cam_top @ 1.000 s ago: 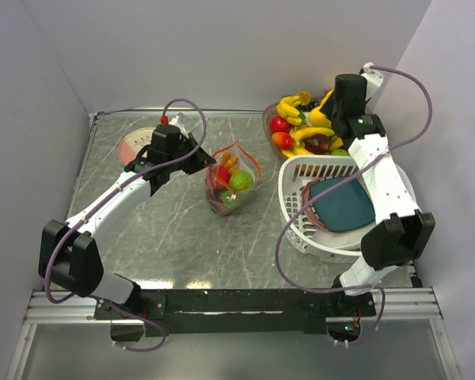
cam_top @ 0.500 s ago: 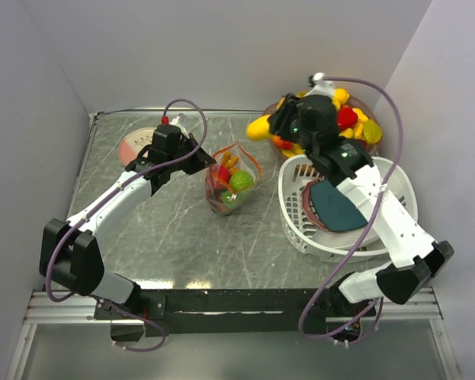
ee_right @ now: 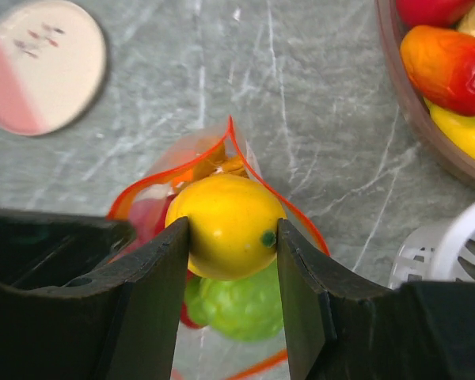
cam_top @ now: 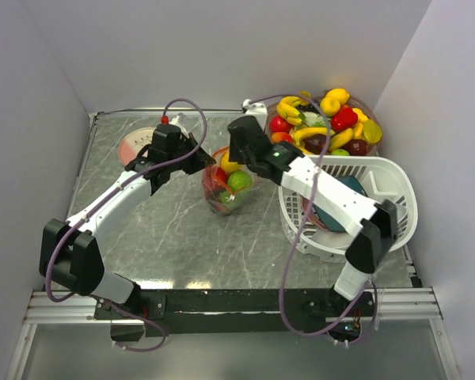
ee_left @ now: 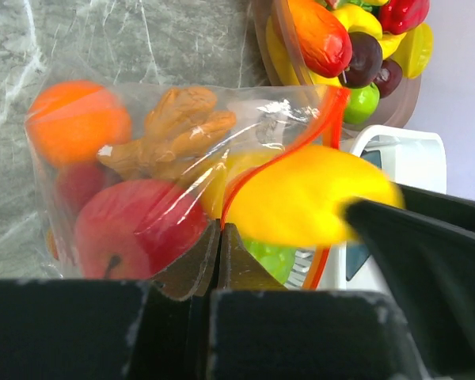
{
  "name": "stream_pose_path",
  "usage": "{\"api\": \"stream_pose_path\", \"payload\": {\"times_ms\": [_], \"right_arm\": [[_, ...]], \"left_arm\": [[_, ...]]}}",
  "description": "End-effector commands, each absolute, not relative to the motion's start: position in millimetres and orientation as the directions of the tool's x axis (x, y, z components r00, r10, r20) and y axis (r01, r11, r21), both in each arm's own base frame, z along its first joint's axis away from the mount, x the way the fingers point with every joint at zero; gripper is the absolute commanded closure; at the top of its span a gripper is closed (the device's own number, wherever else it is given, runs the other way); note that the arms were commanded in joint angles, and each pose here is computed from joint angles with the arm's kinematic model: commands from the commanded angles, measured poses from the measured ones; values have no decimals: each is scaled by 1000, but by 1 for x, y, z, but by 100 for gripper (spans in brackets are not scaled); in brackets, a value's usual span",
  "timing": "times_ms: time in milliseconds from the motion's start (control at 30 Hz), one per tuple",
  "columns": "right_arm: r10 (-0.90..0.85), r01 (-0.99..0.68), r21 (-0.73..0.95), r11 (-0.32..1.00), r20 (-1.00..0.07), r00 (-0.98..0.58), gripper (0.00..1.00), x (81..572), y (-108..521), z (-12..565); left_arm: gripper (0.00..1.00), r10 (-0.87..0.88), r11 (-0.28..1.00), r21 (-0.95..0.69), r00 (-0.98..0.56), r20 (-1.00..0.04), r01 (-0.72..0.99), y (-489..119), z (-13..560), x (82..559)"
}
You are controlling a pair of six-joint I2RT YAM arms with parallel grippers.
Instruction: Place the food in the zip-top bag and seal the zipper
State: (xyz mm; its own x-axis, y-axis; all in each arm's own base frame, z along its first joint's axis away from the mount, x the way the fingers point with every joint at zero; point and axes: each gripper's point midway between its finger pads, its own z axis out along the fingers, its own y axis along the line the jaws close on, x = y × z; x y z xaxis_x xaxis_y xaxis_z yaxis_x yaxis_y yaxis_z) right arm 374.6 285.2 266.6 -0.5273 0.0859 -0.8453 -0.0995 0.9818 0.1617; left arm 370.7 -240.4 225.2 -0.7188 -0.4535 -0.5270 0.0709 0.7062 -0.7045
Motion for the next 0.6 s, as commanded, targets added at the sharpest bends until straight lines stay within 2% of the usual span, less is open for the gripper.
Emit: {"api": "stream_pose_path", "payload": {"times_ms": [0, 67, 100, 133, 200, 400, 467, 567], "right_arm": [[57, -48, 95, 994, -860, -507, 78, 391, 296, 261], [36, -36, 62, 997, -864, -502, 78, 389, 300, 259], [23, -25, 40, 999, -878, -477, 75, 386, 303, 261], [5, -36, 25, 999, -883, -470, 65, 386, 304, 261], [-8, -50, 18, 999, -882, -472, 60, 385, 309, 257], [-50, -102, 6, 995, -843, -536, 56, 378, 320, 234], [-56, -129, 17, 992, -837, -544, 44, 375, 323, 230], [-79, -144, 4, 990, -823, -563, 34, 373, 325, 221]], "left_arm": [[99, -480, 671, -728, -668, -569, 139, -241, 268, 373], [99, -480, 675, -724, -662, -575, 141, -240, 270, 374], [99, -479, 678, -722, -661, -578, 140, -240, 270, 374], [99, -477, 677, -722, -663, -576, 141, -240, 270, 374], [99, -477, 676, -723, -663, -577, 143, -241, 271, 375], [99, -480, 671, -727, -661, -577, 148, -242, 273, 376], [99, -482, 672, -726, -658, -579, 147, -241, 274, 376], [99, -486, 673, -725, -653, -581, 145, -240, 274, 377]]}}
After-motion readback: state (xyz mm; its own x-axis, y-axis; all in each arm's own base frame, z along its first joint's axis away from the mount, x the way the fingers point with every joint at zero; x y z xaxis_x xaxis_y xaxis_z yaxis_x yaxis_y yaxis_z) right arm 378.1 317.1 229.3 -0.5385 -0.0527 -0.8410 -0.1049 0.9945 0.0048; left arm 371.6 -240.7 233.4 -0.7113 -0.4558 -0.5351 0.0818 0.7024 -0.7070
